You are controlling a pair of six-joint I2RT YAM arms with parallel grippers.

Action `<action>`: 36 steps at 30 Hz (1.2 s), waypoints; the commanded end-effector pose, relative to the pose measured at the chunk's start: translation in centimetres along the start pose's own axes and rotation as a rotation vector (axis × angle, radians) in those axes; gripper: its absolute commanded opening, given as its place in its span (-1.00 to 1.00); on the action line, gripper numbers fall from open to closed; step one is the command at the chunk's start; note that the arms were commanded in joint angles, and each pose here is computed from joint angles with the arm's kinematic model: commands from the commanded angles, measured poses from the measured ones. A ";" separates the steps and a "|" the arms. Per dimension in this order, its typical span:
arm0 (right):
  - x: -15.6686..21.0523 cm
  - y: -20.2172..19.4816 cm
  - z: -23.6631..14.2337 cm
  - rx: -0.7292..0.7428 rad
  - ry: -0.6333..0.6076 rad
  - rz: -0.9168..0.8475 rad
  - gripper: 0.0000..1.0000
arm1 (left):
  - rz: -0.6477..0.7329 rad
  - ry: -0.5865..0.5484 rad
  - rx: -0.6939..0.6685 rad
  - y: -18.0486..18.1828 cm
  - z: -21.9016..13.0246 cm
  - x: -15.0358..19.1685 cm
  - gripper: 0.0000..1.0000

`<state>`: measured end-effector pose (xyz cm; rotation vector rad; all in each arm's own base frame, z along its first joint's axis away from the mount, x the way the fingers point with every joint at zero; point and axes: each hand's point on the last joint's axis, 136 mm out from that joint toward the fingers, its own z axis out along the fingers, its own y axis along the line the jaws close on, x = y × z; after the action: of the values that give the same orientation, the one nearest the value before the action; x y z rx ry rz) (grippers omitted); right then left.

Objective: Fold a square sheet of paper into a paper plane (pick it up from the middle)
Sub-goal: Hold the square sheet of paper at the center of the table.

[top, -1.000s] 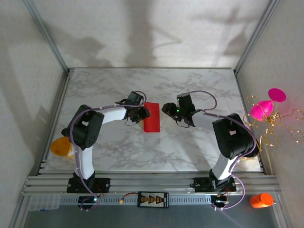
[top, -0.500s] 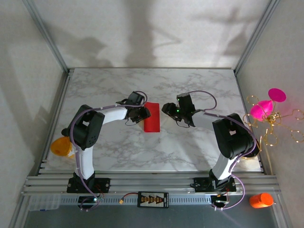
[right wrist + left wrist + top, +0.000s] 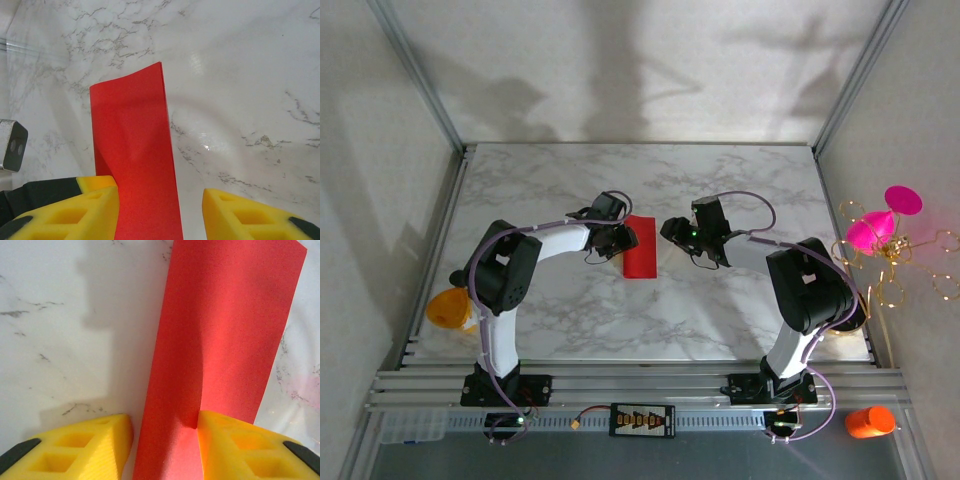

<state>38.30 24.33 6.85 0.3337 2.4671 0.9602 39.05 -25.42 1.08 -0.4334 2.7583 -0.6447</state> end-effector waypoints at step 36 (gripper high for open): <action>5.8 -1.1 5.5 0.035 0.281 -0.050 -0.64 | -0.021 0.152 -0.282 9.4 5.4 6.0 -0.15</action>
<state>36.88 29.49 2.46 0.1652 2.6523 1.0926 39.03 -25.39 1.00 -0.4345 2.7591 -0.6345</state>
